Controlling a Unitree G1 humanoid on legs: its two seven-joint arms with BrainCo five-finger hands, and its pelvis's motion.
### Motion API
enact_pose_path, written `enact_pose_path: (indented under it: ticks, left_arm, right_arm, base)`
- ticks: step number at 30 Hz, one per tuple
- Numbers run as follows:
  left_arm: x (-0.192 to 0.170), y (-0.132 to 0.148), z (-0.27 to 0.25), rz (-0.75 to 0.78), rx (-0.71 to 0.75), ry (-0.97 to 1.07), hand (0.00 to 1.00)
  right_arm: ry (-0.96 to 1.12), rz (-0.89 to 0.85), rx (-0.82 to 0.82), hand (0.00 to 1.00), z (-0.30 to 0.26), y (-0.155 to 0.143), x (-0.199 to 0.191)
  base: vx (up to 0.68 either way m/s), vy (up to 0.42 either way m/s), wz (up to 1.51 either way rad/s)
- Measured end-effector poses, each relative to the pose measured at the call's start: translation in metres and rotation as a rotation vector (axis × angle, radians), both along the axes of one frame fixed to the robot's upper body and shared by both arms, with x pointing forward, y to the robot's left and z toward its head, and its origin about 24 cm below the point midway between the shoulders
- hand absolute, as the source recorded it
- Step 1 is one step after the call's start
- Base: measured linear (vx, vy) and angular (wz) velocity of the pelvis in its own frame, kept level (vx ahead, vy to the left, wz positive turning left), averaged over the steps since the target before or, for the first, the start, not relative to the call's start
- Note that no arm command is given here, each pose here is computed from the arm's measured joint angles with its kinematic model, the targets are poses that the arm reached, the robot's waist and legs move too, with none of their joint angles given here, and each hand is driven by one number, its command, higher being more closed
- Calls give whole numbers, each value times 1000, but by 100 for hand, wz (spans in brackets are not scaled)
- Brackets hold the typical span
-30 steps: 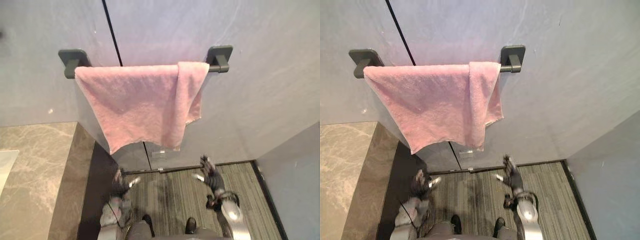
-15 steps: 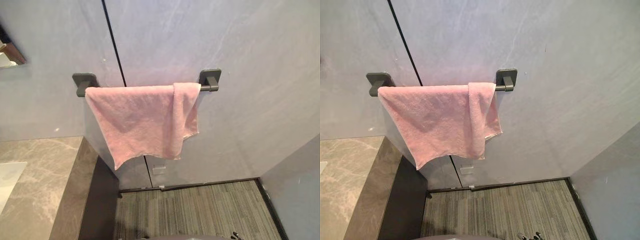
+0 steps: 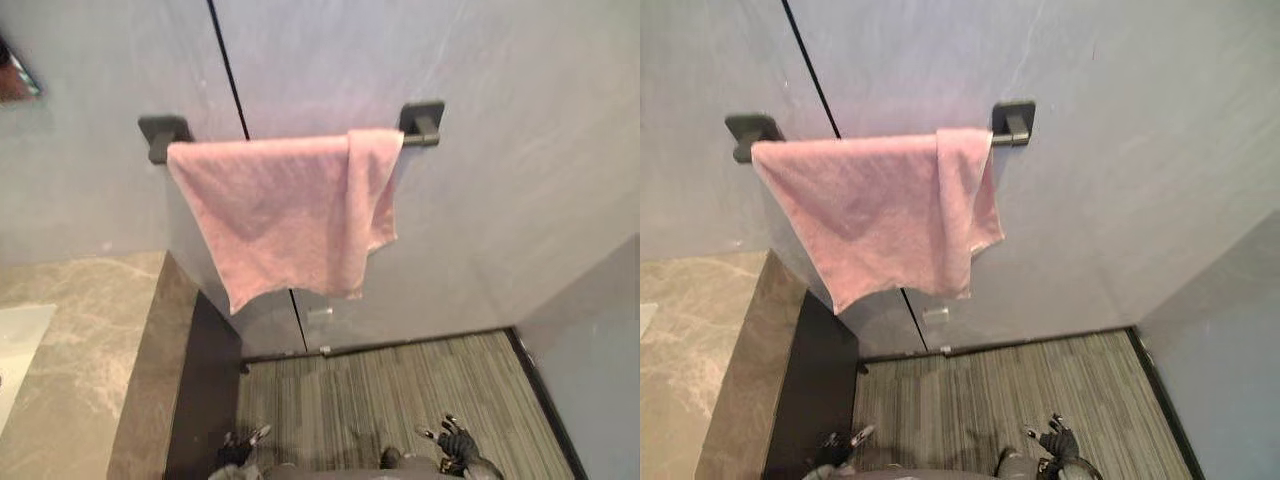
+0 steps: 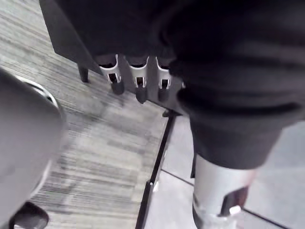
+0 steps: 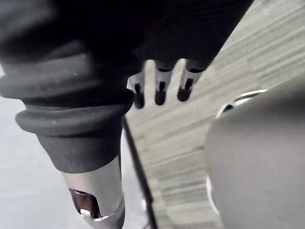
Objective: Organize washtable
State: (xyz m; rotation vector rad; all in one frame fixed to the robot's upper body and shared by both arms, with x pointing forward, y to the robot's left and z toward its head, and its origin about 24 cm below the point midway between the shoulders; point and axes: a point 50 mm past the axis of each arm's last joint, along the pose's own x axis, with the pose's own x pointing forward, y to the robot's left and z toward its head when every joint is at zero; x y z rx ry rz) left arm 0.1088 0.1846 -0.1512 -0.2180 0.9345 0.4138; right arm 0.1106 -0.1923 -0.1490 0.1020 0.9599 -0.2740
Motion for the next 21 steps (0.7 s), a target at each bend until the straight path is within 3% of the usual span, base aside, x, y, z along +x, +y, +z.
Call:
enact_pose_path:
  ticks: [6, 11, 18, 21]
  left_arm:
    - [8, -3, 2, -30, 7, -18, 0]
    - [-4, 5, 3, -31, 39, -8, 0]
    - [-8, -2, 1, -56, 31, 6, 0]
    - [-8, 12, 2, 9, 57, 10, 0]
  right_arm:
    - [-11, 24, -2, 0, 1, 1, 4]
    - [2, 20, 14, 0, -1, 7, 0]
    - [-52, 47, -45, 0, 8, -5, 25]
    - [-93, 21, -82, 0, 16, -16, 39]
  base:
    - [-219, 52, -37]
    - [-111, -193, -6]
    - [-202, -320, 91]
    - [-217, -235, 133]
